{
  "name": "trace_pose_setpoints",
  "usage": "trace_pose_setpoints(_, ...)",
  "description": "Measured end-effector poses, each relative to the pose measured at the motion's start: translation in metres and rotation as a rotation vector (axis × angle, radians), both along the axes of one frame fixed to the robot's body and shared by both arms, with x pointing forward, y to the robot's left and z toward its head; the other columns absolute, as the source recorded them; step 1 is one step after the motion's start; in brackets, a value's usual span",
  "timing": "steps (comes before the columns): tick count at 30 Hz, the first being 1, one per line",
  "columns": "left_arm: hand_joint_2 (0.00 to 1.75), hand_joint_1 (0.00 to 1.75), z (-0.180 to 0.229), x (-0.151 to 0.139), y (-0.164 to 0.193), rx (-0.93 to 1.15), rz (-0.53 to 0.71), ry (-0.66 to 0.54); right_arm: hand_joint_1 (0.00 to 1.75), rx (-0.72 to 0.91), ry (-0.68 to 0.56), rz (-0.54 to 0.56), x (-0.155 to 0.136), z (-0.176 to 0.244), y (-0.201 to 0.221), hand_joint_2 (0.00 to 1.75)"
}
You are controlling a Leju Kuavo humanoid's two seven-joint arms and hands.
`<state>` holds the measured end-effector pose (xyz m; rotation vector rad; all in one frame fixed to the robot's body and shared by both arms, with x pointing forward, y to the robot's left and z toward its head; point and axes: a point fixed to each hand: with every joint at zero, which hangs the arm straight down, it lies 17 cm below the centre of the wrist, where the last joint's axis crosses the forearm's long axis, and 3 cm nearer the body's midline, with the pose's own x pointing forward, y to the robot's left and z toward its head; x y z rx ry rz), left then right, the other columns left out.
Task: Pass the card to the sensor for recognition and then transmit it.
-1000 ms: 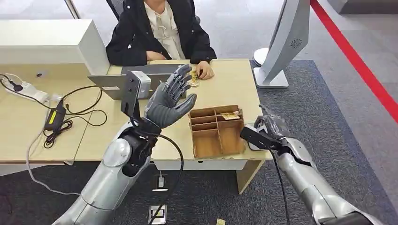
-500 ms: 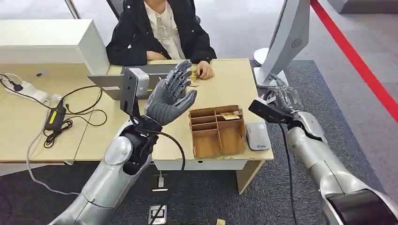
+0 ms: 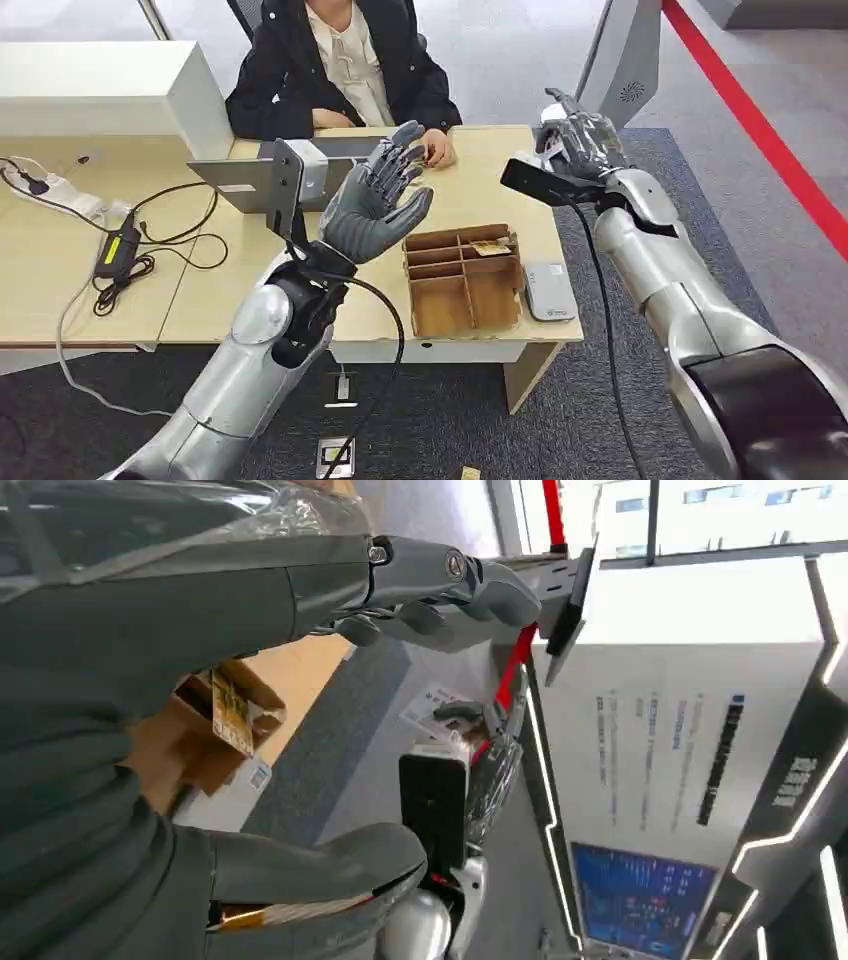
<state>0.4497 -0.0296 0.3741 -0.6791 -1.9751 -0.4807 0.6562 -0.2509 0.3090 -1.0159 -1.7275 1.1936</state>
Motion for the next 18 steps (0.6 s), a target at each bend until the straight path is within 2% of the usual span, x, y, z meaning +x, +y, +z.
trace_pose_setpoints(8,1.75,0.0,0.003,-0.001,-0.008,-0.003,-0.024,-0.006,1.75,-0.057,0.021,-0.009,0.008,0.011,0.027,1.75)
trace_pose_setpoints(18,1.75,0.0,0.006,-0.001,-0.017,-0.005,-0.044,-0.001,1.75,-0.056,0.045,-0.057,0.014,0.014,0.028,1.75)
